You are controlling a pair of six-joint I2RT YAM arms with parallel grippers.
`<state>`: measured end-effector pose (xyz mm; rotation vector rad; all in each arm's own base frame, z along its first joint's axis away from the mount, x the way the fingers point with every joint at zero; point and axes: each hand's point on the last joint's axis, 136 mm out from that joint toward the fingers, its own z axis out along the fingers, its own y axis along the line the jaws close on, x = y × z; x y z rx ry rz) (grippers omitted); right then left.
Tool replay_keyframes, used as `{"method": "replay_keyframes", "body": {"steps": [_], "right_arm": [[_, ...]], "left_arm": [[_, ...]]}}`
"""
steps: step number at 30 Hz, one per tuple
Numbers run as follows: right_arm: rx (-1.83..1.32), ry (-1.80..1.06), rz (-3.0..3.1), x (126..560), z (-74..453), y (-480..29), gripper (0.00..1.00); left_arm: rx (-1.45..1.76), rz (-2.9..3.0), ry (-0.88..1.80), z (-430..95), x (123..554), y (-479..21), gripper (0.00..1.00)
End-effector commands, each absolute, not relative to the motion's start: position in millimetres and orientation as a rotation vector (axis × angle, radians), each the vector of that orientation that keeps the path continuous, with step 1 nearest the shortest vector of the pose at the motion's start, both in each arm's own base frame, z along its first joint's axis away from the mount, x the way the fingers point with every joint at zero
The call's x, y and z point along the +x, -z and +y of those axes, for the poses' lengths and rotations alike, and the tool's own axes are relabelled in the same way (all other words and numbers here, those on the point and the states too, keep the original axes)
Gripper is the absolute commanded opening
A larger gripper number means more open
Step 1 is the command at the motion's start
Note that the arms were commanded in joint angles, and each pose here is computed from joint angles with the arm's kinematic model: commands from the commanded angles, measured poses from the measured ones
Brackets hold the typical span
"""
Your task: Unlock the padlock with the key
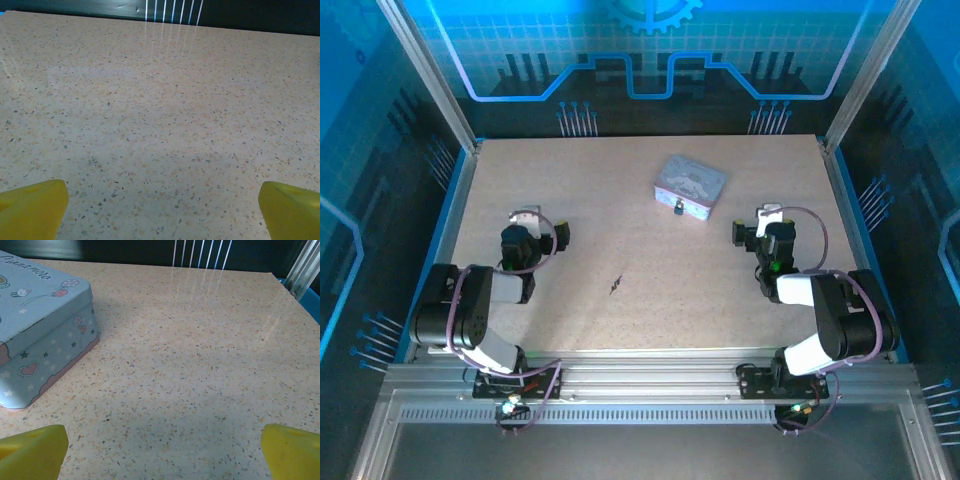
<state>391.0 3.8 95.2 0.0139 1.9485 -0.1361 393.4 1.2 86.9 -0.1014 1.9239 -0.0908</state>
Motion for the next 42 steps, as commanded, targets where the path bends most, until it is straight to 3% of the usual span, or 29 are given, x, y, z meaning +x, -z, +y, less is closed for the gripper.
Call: {"method": "replay_keyframes", "body": {"steps": [1,42], "right_arm": [[-0.001,0.135,1.944,394.7,7.5,-96.9,1.0],[-0.012,0.139,1.942,395.0,9.0,-98.4,1.0]], "left_arm": [[-0.06,1.904,0.107,-5.1,398.8,-96.1,0.99],[-0.017,1.902,0.136,-13.0,397.6,-96.6,0.99]]}}
